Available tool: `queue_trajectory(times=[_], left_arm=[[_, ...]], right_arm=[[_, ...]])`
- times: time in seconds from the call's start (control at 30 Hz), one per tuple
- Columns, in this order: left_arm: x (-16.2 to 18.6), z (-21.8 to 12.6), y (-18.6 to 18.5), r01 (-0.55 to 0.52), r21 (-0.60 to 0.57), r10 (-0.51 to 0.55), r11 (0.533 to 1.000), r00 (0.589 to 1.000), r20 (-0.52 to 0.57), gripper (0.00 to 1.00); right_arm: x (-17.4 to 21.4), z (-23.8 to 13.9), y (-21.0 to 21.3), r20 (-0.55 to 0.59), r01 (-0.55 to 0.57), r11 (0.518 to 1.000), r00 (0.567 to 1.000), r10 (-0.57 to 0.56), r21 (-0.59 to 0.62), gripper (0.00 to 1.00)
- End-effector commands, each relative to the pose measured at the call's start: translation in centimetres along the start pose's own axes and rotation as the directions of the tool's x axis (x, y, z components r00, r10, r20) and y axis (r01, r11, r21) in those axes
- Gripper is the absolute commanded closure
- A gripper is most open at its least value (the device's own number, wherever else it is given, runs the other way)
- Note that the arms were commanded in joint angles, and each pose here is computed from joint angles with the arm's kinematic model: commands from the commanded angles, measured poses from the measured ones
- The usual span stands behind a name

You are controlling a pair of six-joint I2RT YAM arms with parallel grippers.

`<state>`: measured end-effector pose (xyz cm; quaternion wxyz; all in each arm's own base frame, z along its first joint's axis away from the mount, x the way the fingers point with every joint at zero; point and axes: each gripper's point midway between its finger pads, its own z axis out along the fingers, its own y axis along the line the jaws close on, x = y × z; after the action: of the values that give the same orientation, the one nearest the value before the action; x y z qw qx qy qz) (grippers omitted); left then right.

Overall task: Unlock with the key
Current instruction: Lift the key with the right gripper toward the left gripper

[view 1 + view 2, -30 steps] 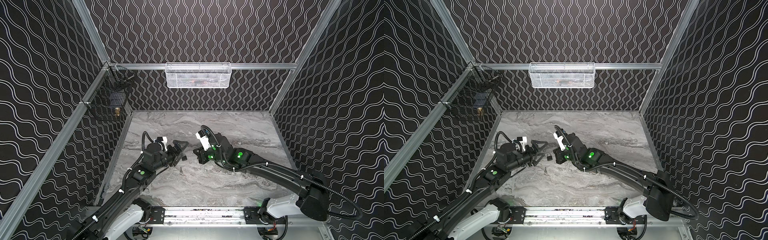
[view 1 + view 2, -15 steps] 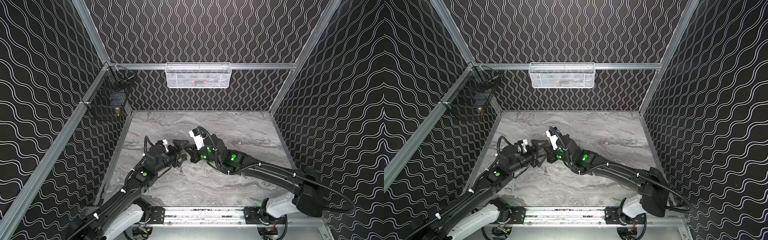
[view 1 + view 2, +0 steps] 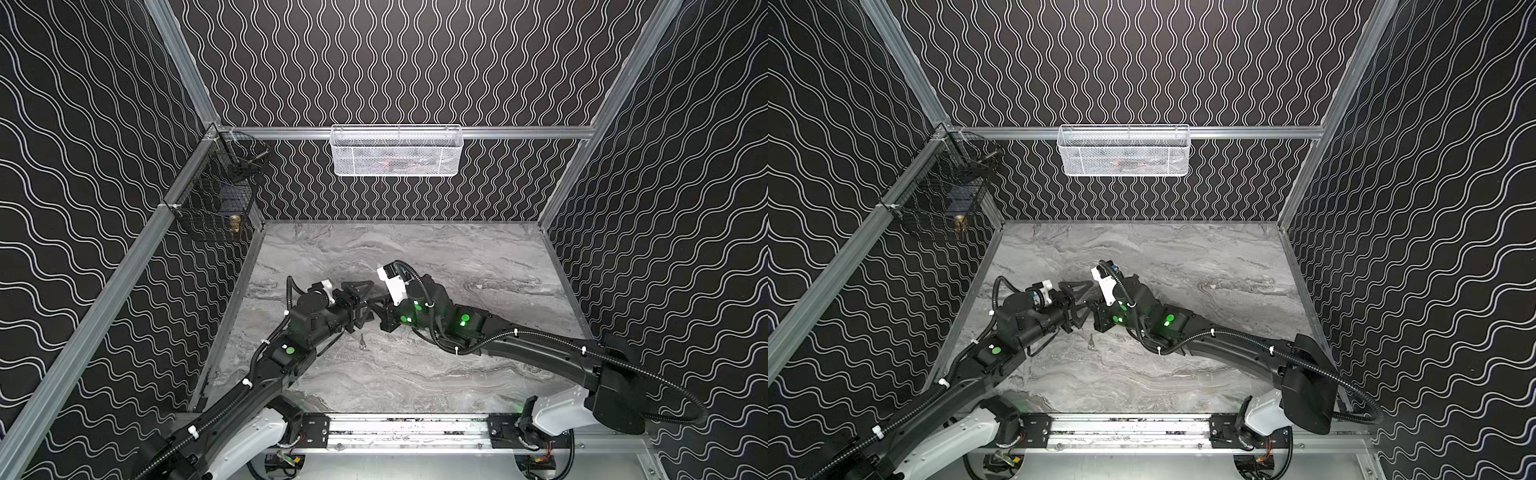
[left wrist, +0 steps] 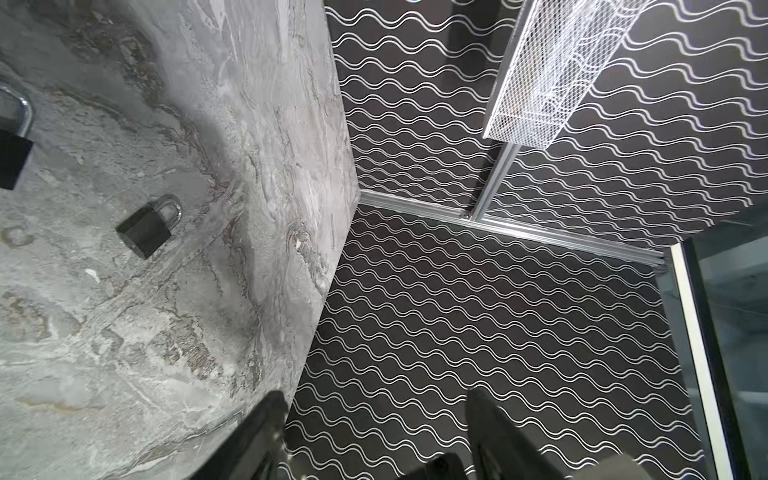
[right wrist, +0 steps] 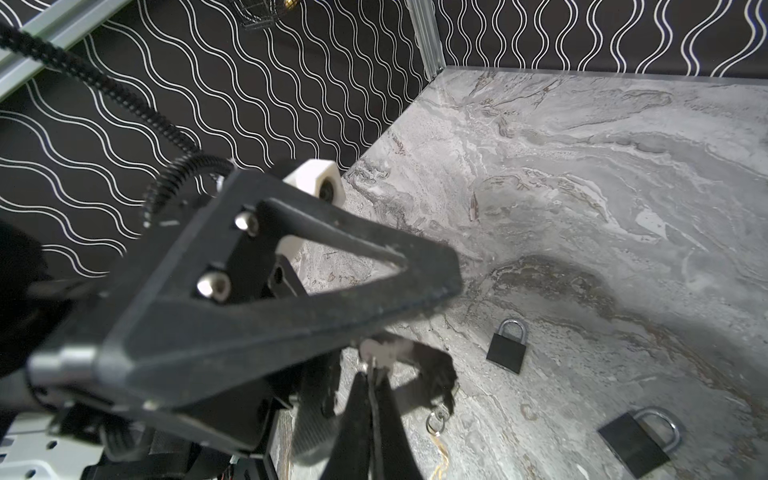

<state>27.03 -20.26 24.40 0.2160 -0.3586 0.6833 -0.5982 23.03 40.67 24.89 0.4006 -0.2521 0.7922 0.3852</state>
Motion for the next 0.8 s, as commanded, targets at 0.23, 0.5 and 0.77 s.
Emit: queue_trajectory(times=[0.23, 0.5, 0.77], left_arm=[[-0.44, -0.21, -0.64, 0.013, 0.022, -0.013, 1.000, 0.999, 0.029, 0.48], [-0.54, -0.26, -0.46, 0.020, 0.021, -0.021, 1.000, 0.999, 0.034, 0.62], [-0.60, -0.12, 0.15, 0.035, 0.007, -0.035, 0.999, 0.999, 0.034, 0.79]], right_arm=[[-1.48, -0.98, 0.40, 0.068, 0.008, 1.000, 0.998, -0.007, -0.012, 1.00], [-1.13, -0.85, 0.63, 0.054, 0.018, 0.999, 0.998, -0.017, -0.028, 1.00], [-1.26, -1.15, 0.45, 0.066, 0.048, 0.999, 0.997, -0.047, -0.017, 1.00]])
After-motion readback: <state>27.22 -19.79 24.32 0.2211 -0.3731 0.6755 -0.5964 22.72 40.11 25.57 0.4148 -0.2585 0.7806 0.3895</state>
